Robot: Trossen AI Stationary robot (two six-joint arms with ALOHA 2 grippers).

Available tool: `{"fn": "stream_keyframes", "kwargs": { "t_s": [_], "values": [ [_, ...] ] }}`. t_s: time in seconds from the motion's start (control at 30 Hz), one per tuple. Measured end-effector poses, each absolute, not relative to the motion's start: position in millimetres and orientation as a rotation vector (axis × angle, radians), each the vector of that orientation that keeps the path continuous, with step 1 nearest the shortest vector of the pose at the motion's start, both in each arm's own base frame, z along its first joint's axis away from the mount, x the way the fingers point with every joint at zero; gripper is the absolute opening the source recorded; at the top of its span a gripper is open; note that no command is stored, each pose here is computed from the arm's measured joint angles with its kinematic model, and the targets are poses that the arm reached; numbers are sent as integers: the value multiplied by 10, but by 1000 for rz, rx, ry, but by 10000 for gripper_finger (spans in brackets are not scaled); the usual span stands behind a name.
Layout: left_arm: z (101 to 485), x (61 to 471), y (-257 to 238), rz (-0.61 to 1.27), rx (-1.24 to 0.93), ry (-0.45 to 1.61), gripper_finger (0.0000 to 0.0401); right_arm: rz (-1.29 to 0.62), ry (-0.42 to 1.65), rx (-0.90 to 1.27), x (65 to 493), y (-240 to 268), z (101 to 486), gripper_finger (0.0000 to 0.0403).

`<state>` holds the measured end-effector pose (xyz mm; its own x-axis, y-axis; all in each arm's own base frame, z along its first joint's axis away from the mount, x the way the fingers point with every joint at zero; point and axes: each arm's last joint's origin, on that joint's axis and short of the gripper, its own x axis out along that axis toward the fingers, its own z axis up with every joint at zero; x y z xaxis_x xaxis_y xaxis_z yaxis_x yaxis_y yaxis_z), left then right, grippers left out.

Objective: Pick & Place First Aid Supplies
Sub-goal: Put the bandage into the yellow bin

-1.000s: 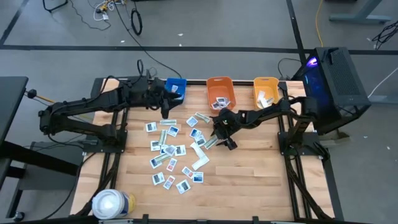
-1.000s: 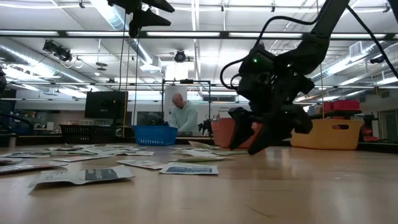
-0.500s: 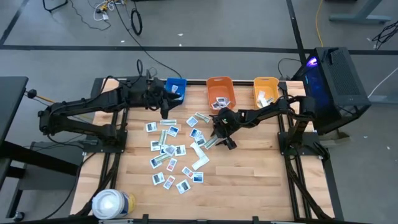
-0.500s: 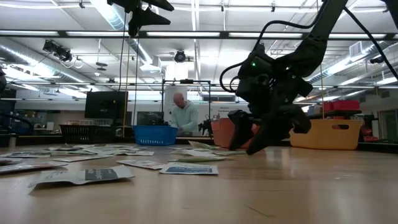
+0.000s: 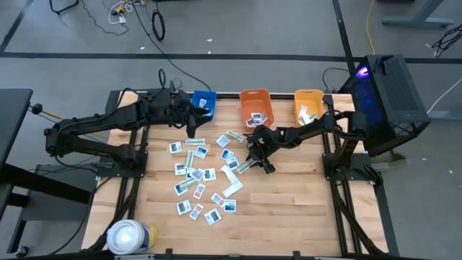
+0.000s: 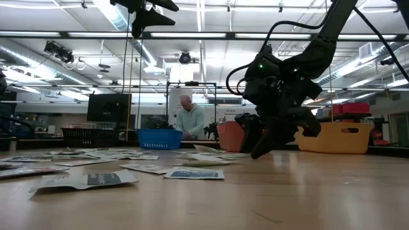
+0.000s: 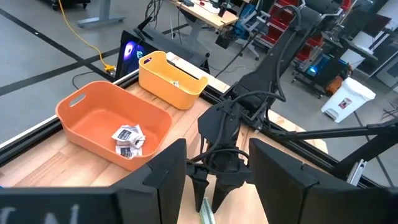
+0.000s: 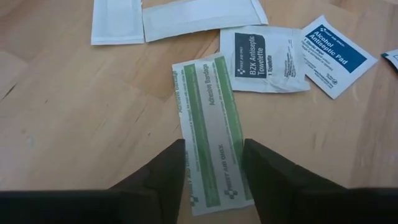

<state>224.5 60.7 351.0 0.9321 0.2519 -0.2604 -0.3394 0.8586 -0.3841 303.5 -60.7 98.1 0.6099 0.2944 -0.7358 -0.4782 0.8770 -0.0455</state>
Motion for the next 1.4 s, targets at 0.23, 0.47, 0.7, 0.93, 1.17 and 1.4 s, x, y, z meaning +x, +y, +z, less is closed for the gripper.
{"fn": "stream_keyframes", "kwargs": {
  "t_s": [0.23, 0.47, 0.7, 0.93, 1.17, 1.4],
  "values": [
    [3510, 2245, 607, 313, -439, 205, 179, 442, 803, -254, 3034, -610, 979, 135],
    [3510, 2245, 607, 313, -439, 205, 179, 436, 798, -262, 3040, -615, 982, 117],
    [3510, 2245, 607, 313, -439, 205, 179, 437, 798, -261, 3039, -615, 981, 101],
    [3511, 2244, 607, 313, -439, 204, 179, 432, 798, -264, 3094, -631, 1026, 85],
    [3540, 2211, 598, 310, -437, 190, 179, 400, 847, -302, 3195, -680, 1133, 62],
    [3545, 2210, 599, 310, -437, 188, 179, 416, 859, -313, 3197, -675, 1143, 32]
  ]
}}
